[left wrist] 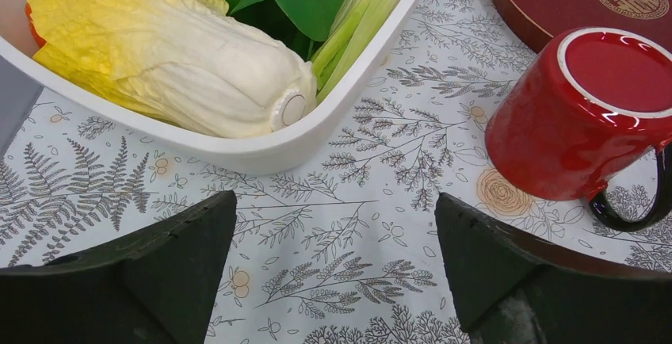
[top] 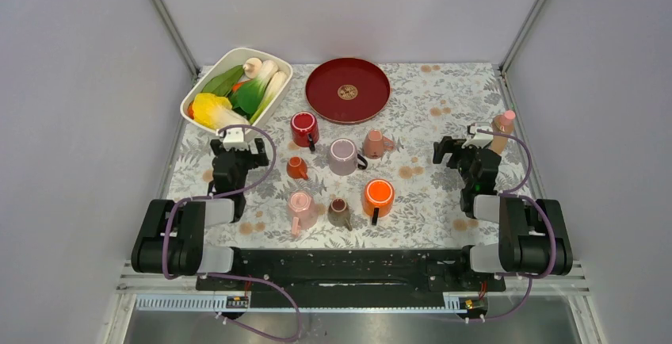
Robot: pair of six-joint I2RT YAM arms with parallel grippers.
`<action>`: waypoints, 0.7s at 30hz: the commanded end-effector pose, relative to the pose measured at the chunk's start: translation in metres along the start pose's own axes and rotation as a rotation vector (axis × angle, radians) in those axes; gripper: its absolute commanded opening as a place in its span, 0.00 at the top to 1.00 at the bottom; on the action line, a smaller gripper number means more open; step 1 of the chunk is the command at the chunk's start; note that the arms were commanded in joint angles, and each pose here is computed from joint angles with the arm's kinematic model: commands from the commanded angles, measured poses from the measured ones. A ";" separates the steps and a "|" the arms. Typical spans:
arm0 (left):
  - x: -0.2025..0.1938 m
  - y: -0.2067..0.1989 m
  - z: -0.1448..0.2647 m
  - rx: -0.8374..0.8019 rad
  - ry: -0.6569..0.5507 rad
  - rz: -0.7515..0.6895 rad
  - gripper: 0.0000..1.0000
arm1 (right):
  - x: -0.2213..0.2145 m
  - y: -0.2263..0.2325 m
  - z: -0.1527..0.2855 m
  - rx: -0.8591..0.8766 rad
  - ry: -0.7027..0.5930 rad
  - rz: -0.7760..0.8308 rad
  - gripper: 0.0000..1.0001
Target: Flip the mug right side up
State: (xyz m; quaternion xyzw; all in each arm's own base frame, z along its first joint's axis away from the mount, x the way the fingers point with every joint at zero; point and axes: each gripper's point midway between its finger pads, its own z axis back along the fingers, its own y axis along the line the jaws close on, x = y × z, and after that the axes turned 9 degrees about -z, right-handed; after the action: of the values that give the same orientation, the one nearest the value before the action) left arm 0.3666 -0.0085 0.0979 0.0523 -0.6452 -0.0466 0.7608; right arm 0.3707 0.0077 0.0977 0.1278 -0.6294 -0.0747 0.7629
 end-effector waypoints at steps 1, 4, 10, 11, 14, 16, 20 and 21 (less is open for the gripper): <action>0.029 -0.002 -0.002 -0.028 -0.112 -0.007 0.01 | 0.022 0.005 -0.002 0.012 -0.083 0.033 0.01; 0.057 -0.023 0.014 -0.191 -0.163 -0.069 0.01 | 0.028 0.015 0.002 0.059 -0.083 0.055 0.01; 0.140 -0.039 0.069 -0.460 -0.030 -0.292 0.01 | 0.044 0.038 0.014 0.074 0.049 -0.053 0.01; 0.144 -0.047 0.086 -0.537 0.047 -0.306 0.01 | 0.048 0.046 0.017 0.081 0.062 -0.067 0.01; 0.145 -0.067 0.141 -0.714 0.277 -0.322 0.01 | 0.062 0.077 0.029 0.178 0.096 -0.161 0.01; 0.134 -0.083 0.183 -0.838 0.428 -0.317 0.01 | 0.072 0.095 0.039 0.212 0.126 -0.206 0.01; 0.097 -0.104 0.237 -0.954 0.626 -0.385 0.01 | 0.067 0.112 0.068 0.200 0.203 -0.229 0.01; 0.096 -0.101 0.233 -0.894 0.614 -0.413 0.01 | 0.065 0.112 0.075 0.182 0.210 -0.231 0.01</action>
State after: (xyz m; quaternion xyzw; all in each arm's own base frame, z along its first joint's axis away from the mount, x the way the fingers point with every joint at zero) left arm 0.2308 -0.1461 0.2947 -0.1403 -0.4921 -0.4243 0.7471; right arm 0.3396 0.0753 0.2128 0.2584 -0.5940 -0.0644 0.7591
